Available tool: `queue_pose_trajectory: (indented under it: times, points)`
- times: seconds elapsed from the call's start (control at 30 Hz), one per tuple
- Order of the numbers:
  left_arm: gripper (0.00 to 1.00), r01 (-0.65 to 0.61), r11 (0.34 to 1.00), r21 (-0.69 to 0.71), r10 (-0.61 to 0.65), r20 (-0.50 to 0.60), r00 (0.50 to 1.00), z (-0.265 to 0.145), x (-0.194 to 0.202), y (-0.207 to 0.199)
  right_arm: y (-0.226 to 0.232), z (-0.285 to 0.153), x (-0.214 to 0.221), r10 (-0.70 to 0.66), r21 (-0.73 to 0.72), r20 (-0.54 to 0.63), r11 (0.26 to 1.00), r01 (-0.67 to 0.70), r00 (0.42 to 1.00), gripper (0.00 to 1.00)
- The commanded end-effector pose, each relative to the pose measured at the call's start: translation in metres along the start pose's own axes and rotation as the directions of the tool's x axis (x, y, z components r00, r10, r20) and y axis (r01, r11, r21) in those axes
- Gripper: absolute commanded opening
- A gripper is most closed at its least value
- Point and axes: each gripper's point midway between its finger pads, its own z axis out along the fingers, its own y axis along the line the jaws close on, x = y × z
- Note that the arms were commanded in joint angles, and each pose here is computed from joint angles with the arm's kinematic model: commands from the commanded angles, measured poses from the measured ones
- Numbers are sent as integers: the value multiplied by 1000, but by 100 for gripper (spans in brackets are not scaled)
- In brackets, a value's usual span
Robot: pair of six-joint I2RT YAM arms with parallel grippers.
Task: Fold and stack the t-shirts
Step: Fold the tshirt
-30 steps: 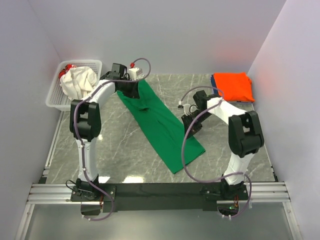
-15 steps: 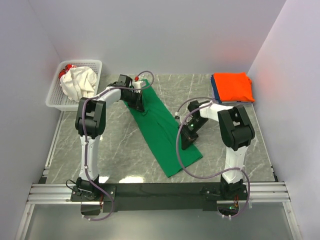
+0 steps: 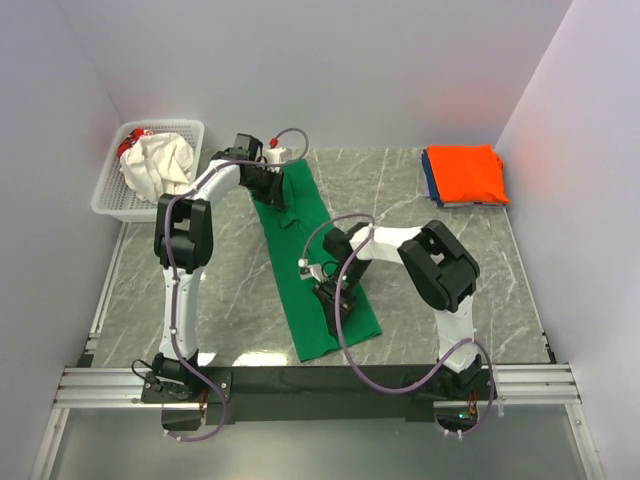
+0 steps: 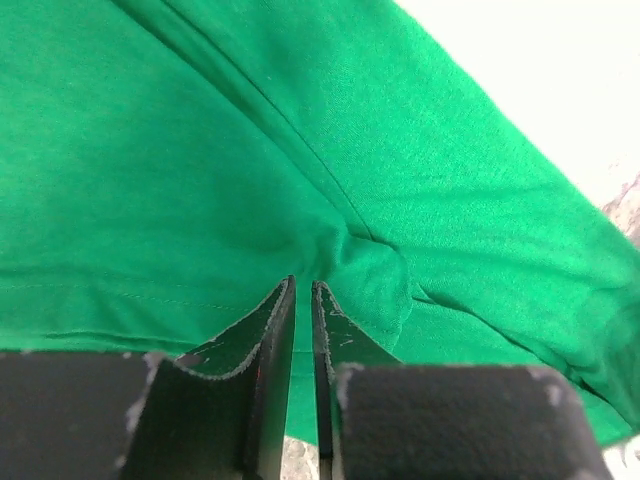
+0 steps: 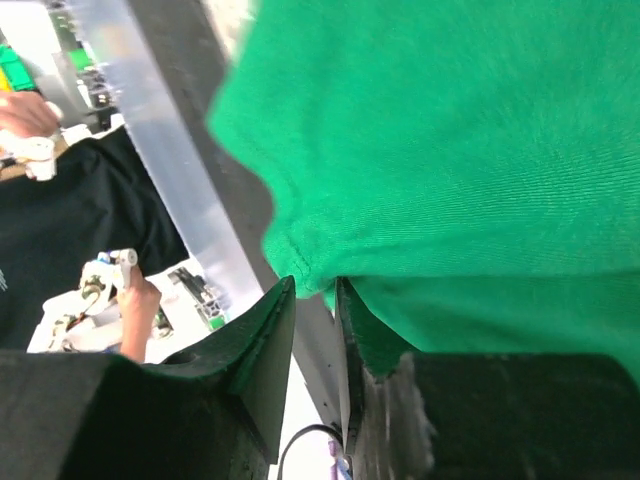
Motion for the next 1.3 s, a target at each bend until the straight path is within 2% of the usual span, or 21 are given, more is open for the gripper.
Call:
queue_pose_trajectory:
  times: [0.0,0.03,0.1,0.17,0.23,0.27,0.33,0.53,0.63,0.77,0.9,1.07,1.27]
  points:
    - [19,-15,999,37,12,77,997,-32,-19,-17,34,-38,-26,-133,-58,126,988,141,983,31]
    - [19,-34,999,20,31,135,990,-43,-33,-20,34,-45,-27,-140,-40,140,988,147,980,31]
    - [21,7,1000,-4,-6,160,987,-47,-33,-19,28,-59,-31,-145,32,168,989,141,975,32]
    - [22,35,998,-51,-26,168,985,-45,-29,-10,5,-65,-31,-142,169,154,979,116,978,30]
    - [20,71,992,-102,-55,147,988,-37,-24,3,-26,-68,-30,-134,309,136,947,86,982,28]
    - [20,123,985,-119,-108,128,986,-35,-18,7,-36,-66,-27,-115,343,125,937,66,986,26]
    - [18,155,976,-154,-138,115,984,-29,-13,17,-56,-64,-22,-84,409,104,912,35,991,21]
    - [15,171,971,-165,-161,73,984,-9,-1,28,-72,-33,-9,-3,374,48,927,-15,999,11]
    - [15,155,974,-164,-151,36,988,5,3,33,-63,-21,-10,13,288,48,957,-26,999,8]
    - [14,139,977,-164,-142,-9,990,30,5,37,-54,-10,-20,27,193,72,980,-41,997,7]
    - [14,138,977,-164,-132,42,990,41,-16,45,-52,-9,-40,39,155,80,987,-52,996,7]
    - [14,156,966,-206,-139,95,986,51,-35,65,-69,-18,-53,55,210,105,975,-76,993,7]
    - [17,181,966,-188,-150,165,975,54,-58,69,-79,-28,-61,97,188,127,975,-120,987,9]
